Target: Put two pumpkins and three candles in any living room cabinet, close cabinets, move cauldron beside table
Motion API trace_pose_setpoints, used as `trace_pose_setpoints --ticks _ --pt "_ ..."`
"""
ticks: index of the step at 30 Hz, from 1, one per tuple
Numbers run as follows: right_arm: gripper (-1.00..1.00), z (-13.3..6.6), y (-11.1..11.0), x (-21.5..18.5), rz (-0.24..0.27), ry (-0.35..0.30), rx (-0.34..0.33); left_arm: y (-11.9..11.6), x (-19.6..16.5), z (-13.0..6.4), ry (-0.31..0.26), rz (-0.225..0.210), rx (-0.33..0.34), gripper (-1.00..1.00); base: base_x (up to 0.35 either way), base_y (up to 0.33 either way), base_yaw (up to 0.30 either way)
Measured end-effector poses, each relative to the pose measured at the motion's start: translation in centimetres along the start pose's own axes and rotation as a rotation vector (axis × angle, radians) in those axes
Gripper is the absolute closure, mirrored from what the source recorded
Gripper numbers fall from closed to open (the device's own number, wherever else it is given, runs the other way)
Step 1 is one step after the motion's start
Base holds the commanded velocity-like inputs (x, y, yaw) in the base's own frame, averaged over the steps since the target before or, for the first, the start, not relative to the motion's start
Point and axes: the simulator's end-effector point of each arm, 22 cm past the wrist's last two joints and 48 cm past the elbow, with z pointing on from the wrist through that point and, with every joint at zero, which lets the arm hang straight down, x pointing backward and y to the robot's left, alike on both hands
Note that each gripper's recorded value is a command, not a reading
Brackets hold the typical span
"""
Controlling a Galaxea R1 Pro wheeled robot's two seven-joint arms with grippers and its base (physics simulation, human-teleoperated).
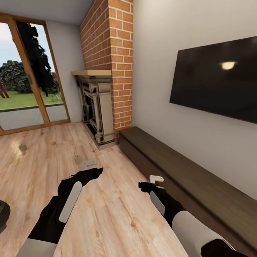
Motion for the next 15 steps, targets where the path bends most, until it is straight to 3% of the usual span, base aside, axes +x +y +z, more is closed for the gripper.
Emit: trace_pose_setpoints --ticks 4,15 --pt "-1.00 -0.01 -0.01 0.00 0.000 0.000 0.001 -0.17 0.07 -0.02 0.004 -0.011 0.010 -1.00 0.328 0.000 0.121" --pt "-1.00 -0.04 0.00 -0.02 -0.001 0.001 0.001 -0.19 0.02 -0.06 0.003 -0.015 0.012 -1.00 0.332 0.000 0.273"
